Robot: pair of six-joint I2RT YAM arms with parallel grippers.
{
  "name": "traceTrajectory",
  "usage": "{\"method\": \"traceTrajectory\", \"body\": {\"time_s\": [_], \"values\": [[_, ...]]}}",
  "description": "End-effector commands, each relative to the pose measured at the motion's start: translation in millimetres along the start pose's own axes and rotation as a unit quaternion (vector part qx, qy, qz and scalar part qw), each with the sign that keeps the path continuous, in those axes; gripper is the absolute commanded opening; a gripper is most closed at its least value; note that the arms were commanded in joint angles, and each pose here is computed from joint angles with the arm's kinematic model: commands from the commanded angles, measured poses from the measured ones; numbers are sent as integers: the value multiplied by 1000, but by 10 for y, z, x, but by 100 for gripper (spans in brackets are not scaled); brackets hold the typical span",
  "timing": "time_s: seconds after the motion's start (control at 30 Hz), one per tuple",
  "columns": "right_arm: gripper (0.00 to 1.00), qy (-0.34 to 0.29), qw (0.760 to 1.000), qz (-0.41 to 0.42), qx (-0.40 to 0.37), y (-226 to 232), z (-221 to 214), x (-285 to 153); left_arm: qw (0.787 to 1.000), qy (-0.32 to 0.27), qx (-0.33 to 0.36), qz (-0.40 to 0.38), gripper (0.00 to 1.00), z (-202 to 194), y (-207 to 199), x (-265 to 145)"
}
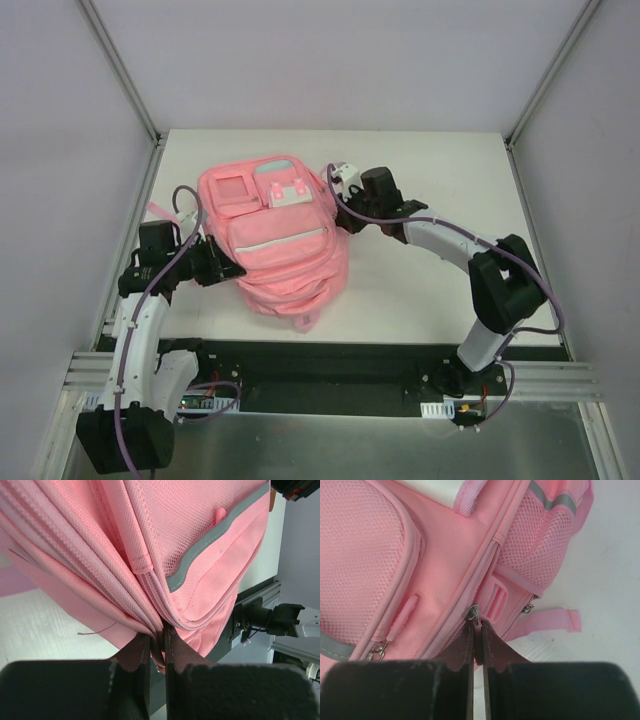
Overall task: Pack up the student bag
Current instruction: Zip the student bag at the center of the board.
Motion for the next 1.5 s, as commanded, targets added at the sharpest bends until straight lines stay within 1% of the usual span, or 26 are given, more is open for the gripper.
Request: {"method": "traceTrajectory", "body": {"time_s": [0.0, 0.1, 0.13, 0.2, 0.23, 0.27, 0.3, 0.33, 0.4, 0.47, 0.5, 0.63, 0.67, 0.77, 0.8, 0.83, 0.87, 0.9, 0.93, 0.97, 1.0, 1.17, 1.27, 1.33, 1.43, 1.47], "values": [[1, -79, 992, -59, -83, -488, 604, 59, 996, 22, 41, -74, 0, -50, -267, -102], [1, -84, 992, -37, -82, -404, 605, 71, 997, 18, 39, -66, 0, -34, -253, -103], [1, -101, 991, -41, -76, -391, 689, -20, 997, 15, 42, -67, 0, -18, -263, -111], [1, -98, 992, -39, -71, -329, 508, -77, 997, 9, 45, -66, 0, 39, -275, -107], [1, -123, 988, -59, -75, -327, 594, -241, 996, 6, 48, -68, 0, 70, -289, -104], [1, -130, 987, -63, -77, -297, 564, -311, 996, 6, 52, -71, 0, 95, -304, -100], [1, -114, 989, -63, -72, -243, 308, -327, 996, 12, 53, -76, 0, 125, -307, -80], [1, -141, 984, -76, -78, -209, 415, -526, 995, 9, 65, -81, 0, 190, -351, -96], [1, -151, 982, -75, -81, -60, 295, -720, 992, 18, 86, -95, 0, 266, -389, -76], [1, -144, 982, -81, -92, 39, 210, -869, 990, 38, 80, -112, 0, 319, -394, -18], [1, -155, 980, -74, -100, 192, 204, -1017, 985, 45, 93, -138, 0, 359, -482, -31], [1, -152, 983, -33, -94, 567, 30, -1255, 983, 57, 99, -141, 0, 518, -449, 59], [1, -148, 984, -40, -88, 547, -17, -1252, 984, 61, 93, -138, 0, 540, -432, 80], [1, -105, 982, -136, -75, 29, -141, -1127, 986, 58, 102, -115, 0, 512, -348, 83], [1, -66, 984, -157, -48, -266, -269, -1021, 987, 63, 94, -110, 0, 460, -306, 96], [1, -52, 985, -161, -29, -403, -296, -977, 986, 66, 91, -124, 0, 422, -338, 83], [1, -67, 985, -157, -15, -514, -97, -958, 985, 68, 86, -131, 0, 387, -360, 70], [1, -40, 984, -172, 14, -775, -214, -827, 986, 73, 78, -128, 0, 324, -318, 84], [1, -31, 982, -184, 20, -895, -181, -798, 988, 69, 74, -120, 0, 328, -303, 81], [1, -39, 978, -202, 21, -1057, -36, -813, 987, 64, 87, -116, 0, 341, -301, 67], [1, -31, 977, -209, 15, -1165, -51, -711, 988, 64, 86, -109, 0, 335, -297, 47], [1, -71, 971, -227, 16, -1427, 262, -624, 987, 70, 85, -116, 0, 317, -320, 24], [1, -67, 978, -195, 39, -1387, 256, -602, 986, 73, 84, -123, 0, 317, -328, 31], [1, -81, 987, -133, 32, -1151, 261, -570, 986, 73, 84, -120, 0, 319, -319, 36], [1, -110, 991, -82, -9, -704, 222, -703, 986, 75, 82, -121, 0, 325, -314, 46], [1, -136, 987, -67, -52, -490, 327, -855, 986, 75, 83, -126, 0, 336, -338, 38]]}}
Point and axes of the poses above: each gripper's point midway between its finger pads, its own x axis out along the fingers, its own y axis along the line the jaws close on, z = x × y, the point moved 1 cm from there along -x, back along the fingers, and after that the axes turned 1 degree about -x, right-handed, at the moved point
